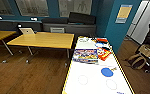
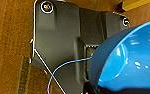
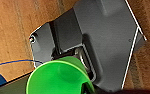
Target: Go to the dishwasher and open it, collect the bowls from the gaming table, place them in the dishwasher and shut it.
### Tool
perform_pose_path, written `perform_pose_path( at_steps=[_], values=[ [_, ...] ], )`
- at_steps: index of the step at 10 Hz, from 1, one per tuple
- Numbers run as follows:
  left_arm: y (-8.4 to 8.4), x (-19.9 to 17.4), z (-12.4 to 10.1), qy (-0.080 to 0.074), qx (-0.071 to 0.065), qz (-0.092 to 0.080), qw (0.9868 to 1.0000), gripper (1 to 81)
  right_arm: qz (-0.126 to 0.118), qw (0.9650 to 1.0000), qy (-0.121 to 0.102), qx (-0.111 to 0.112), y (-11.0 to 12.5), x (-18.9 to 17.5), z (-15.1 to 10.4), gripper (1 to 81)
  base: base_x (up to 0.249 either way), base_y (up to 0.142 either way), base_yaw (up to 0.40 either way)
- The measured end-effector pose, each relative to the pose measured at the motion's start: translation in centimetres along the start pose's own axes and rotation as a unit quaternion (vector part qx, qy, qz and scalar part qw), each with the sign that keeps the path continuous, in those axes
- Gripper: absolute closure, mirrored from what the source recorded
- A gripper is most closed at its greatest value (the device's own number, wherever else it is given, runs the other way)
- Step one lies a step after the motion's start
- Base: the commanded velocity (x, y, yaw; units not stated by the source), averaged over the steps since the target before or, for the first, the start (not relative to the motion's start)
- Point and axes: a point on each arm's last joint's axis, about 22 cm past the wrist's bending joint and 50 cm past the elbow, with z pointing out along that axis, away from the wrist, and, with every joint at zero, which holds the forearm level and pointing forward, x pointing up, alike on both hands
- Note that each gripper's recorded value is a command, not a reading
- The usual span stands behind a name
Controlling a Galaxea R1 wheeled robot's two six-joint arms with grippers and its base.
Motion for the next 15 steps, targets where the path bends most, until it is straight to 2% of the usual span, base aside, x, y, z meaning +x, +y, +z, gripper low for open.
perform_pose_path(
  at_steps=[2, 4, 6, 9, 10, 15],
  values=[
    [0.1, 1.0, -0.2, 0.014, 0.0, 0.008, 0.9999, 81.1, -0.008, 0.9999, 0.014, 0.006, -0.5, 1.0, 0.0, 81.1, 0.0, 0.0, 0.0],
    [0.7, 0.9, 0.1, 0.016, -0.003, 0.013, 0.9998, 81.1, -0.01, 0.9998, 0.014, 0.006, -0.5, 0.8, 0.1, 81.1, 0.0, 0.0, 0.0],
    [0.7, 0.8, 0.4, 0.015, 0.002, 0.019, 0.9997, 81.1, -0.011, 0.9999, 0.013, 0.003, -0.5, 0.5, 0.4, 81.1, 0.0, 0.0, 0.0],
    [1.5, 1.9, 1.2, 0.03, 0.008, 0.034, 0.9989, 81.1, -0.024, 0.9993, 0.028, 0.005, -0.9, 1.8, 0.7, 81.1, 0.0, 0.0, 0.0],
    [1.9, 1.8, 1.4, 0.031, 0.007, 0.041, 0.9987, 81.1, -0.024, 0.9993, 0.028, 0.004, -0.8, 1.6, 0.6, 81.1, 0.0, 0.0, 0.0],
    [2.2, 0.7, 1.6, 0.023, 0.005, 0.048, 0.9985, 81.1, -0.026, 0.9993, 0.026, 0.005, -0.9, 1.4, 0.7, 81.1, 0.0, 0.0, 0.0]
  ],
)
